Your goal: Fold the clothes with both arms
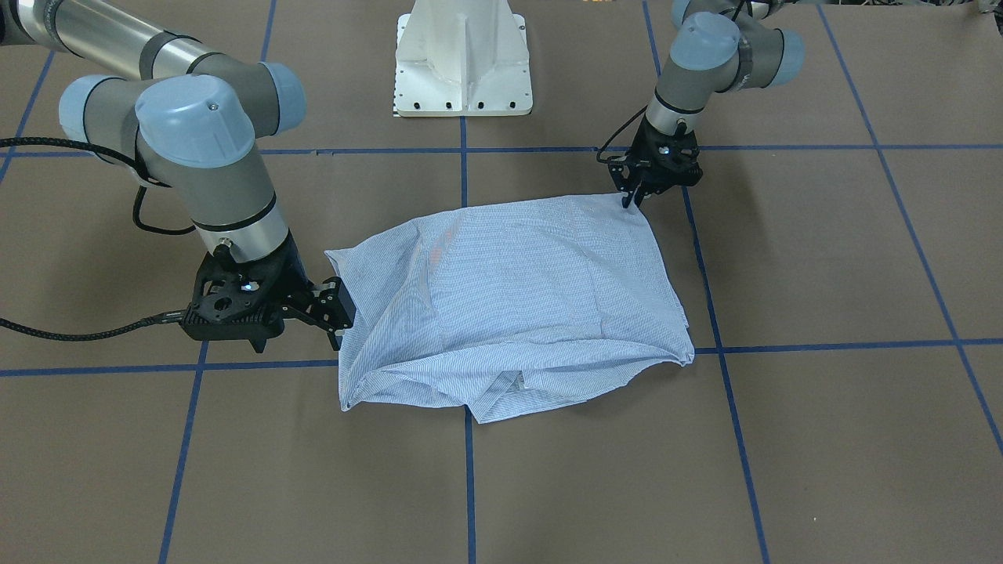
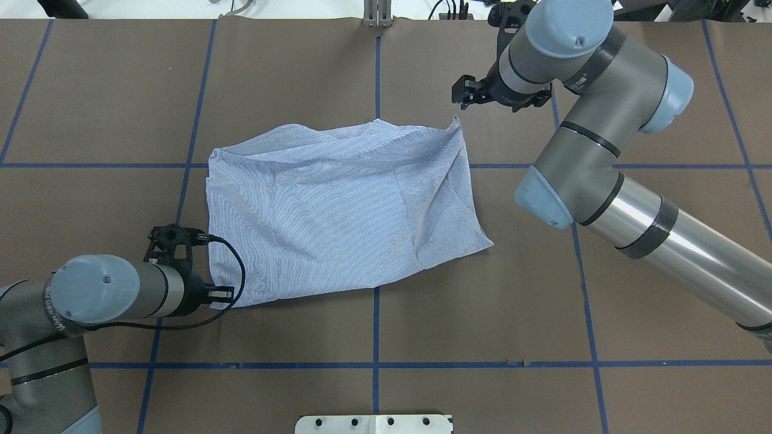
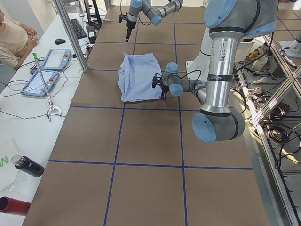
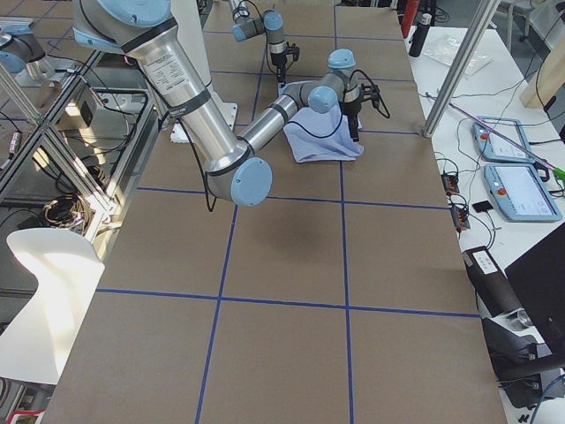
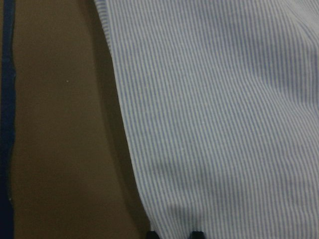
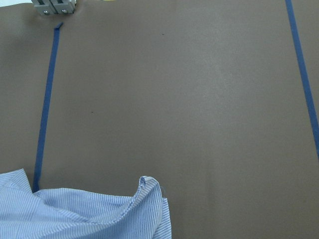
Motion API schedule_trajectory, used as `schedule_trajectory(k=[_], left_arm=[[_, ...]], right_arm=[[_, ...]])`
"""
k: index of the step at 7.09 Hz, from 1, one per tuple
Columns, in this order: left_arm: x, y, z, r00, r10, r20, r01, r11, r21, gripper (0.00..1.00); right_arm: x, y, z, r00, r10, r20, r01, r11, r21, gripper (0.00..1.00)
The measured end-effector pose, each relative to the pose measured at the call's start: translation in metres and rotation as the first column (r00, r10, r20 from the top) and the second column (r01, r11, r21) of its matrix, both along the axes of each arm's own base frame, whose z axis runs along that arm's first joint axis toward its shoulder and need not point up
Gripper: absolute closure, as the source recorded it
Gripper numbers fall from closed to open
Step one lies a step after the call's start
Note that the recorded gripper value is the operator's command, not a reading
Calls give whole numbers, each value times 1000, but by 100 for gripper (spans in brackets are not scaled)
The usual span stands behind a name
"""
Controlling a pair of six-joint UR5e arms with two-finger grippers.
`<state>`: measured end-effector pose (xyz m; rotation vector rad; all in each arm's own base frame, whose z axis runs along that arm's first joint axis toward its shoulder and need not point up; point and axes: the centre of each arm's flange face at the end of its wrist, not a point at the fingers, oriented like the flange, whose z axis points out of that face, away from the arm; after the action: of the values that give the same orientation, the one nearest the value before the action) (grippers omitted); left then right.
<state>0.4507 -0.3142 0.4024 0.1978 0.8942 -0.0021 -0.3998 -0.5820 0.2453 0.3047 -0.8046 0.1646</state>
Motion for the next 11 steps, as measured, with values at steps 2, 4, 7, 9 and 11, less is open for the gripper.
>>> schedule_trajectory(k=[2,4,7,9,11], left_arm=[[-2,-2,0,1000,6,4,-6,1000,10,100],[-25,-40,7,999,-9,45,5,996,85,100],[-63,-176,45,978,-102,183,66,979,193,100],[-61,-289,52,953,-173,247,121,969,214,100],[-25,-382,31,948,-224,228,163,952,257,100]], right_arm=[[-1,1,1,1000,-2,-1,2,1000,-1,0],[-3,2,2,1000,-5,-2,5,1000,-1,0],[-6,3,3,1000,-10,-4,10,1000,-2,0],[-8,4,4,1000,-13,-2,13,1000,-1,0],[-9,5,2,1000,-13,2,13,1000,3,0]])
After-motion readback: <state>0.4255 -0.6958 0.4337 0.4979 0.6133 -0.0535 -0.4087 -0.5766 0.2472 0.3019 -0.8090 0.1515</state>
